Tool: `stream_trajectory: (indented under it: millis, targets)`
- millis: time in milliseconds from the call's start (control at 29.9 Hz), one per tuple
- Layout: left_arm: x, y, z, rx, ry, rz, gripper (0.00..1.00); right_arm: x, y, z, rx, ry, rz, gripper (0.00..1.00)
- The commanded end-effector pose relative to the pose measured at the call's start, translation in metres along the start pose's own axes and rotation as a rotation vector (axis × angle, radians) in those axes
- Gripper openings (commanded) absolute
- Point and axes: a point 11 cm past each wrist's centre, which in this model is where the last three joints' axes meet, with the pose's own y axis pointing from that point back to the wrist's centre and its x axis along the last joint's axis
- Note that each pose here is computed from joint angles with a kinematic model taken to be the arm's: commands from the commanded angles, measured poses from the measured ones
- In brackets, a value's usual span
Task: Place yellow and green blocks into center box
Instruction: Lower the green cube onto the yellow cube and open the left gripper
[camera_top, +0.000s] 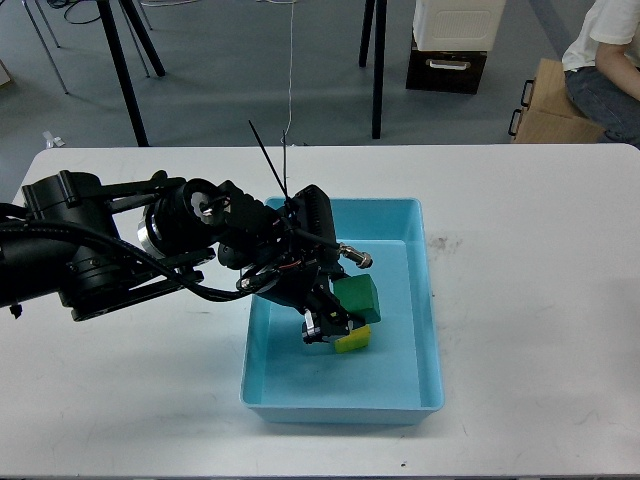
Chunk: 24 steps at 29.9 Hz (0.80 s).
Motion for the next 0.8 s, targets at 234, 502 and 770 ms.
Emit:
stream_trajectory:
  millis: [234, 502, 770]
  targets:
    - [-0.002, -0.001, 0.001, -0.005, 0.006, 0.001, 0.82, 0.000, 0.000, 0.000, 0.000, 0.000, 0.000, 0.98]
    - [0.007, 0.015, -0.008, 0.027, 0.006, 0.041, 0.99, -0.004, 0.000, -0.002, 0.005, -0.007, -0.013, 0.98]
    - [0.070, 0.097, -0.040, 0.010, 0.274, 0.473, 1.00, -0.017, -0.018, -0.024, 0.079, -0.030, -0.041, 0.99]
